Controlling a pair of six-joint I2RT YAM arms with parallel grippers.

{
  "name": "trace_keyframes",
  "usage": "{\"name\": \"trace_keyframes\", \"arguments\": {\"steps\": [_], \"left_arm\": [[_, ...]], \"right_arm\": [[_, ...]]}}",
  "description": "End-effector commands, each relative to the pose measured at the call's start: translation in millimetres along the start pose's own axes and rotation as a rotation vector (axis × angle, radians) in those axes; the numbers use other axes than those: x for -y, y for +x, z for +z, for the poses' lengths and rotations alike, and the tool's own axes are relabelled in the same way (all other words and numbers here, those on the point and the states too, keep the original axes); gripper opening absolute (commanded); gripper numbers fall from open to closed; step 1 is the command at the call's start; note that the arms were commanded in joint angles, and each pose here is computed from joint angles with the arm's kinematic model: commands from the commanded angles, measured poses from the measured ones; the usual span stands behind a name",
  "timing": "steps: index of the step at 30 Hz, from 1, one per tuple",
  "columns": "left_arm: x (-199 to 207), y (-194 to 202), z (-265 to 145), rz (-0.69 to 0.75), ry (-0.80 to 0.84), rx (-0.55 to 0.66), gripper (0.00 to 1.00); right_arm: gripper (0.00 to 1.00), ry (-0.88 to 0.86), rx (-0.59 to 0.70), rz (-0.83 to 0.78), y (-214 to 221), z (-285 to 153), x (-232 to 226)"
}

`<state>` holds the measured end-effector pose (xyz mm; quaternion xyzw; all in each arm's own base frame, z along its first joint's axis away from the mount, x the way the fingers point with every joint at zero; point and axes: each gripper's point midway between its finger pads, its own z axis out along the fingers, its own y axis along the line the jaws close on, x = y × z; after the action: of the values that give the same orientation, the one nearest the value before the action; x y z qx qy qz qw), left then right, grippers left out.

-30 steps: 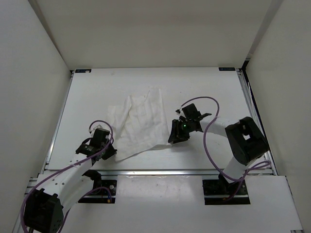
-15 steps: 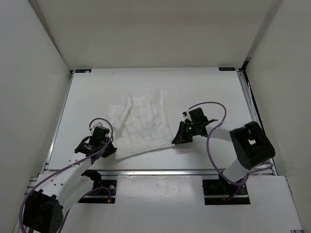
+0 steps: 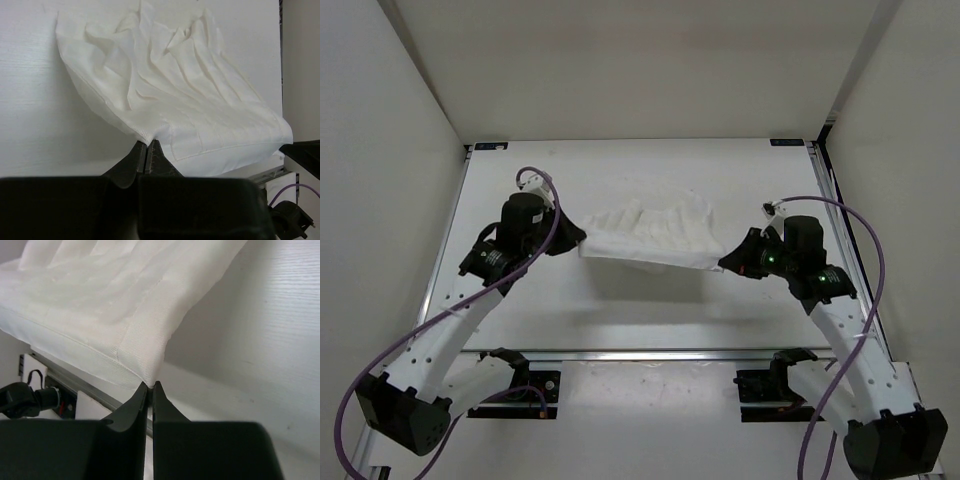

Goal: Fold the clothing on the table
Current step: Flatten the skirt out

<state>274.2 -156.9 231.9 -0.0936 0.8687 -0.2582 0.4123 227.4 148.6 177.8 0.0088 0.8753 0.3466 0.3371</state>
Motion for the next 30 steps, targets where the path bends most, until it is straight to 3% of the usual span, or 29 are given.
{"name": "trace_keyframes", "arguments": {"steps": [1, 4, 6, 9, 11, 13, 16, 19, 25, 28, 30], "left_arm": [[7.4, -41.9, -23.2, 0.064, -0.03, 0.112, 0.0], [12.1, -65.3, -45.8, 0.103, -0.055, 0.201, 0.0], [17.1, -80.3, -58.2, 0.167, -0.06, 0.253, 0.0], [38.7, -93.6, -82.5, 0.241, 0.018, 0.329, 0.0], [50.2, -101.0, -95.6, 0.248, 0.119, 0.428, 0.0], [48.8, -113.4, -134.9, 0.24, 0.167, 0.542, 0.0], [36.3, -113.1, -155.9, 0.259, 0.122, 0.558, 0.0], [16.4, -93.9, -136.2, 0.236, 0.065, 0.478, 0.0], [-16.1, -45.1, -30.4, 0.162, -0.04, 0.163, 0.0], [-22.4, -50.3, 24.0, 0.149, -0.082, 0.045, 0.0], [-21.8, -67.5, 47.4, 0.13, -0.081, 0.036, 0.0]], "right_arm": [[0.0, 0.144, 0.059, -0.123, -6.5, -28.8, 7.1], [0.0, 0.067, 0.235, -0.254, -30.4, -56.3, -29.9], [0.0, 0.07, 0.412, -0.318, -53.9, -88.5, -47.1], [0.0, 0.115, 0.549, -0.349, -74.3, -121.9, -56.0], [0.0, 0.116, 0.571, -0.373, -77.3, -133.3, -62.6], [0.0, 0.124, 0.596, -0.374, -80.7, -144.7, -65.3], [0.0, 0.111, 0.572, -0.378, -75.7, -142.4, -66.8], [0.0, 0.157, 0.484, -0.339, -61.9, -117.9, -50.7], [0.0, 0.274, 0.387, -0.32, -66.2, -58.5, -10.5], [0.0, 0.279, 0.457, -0.208, -116.6, -56.4, 29.8], [0.0, 0.287, 0.502, -0.109, -139.0, -59.4, 51.3]]}}
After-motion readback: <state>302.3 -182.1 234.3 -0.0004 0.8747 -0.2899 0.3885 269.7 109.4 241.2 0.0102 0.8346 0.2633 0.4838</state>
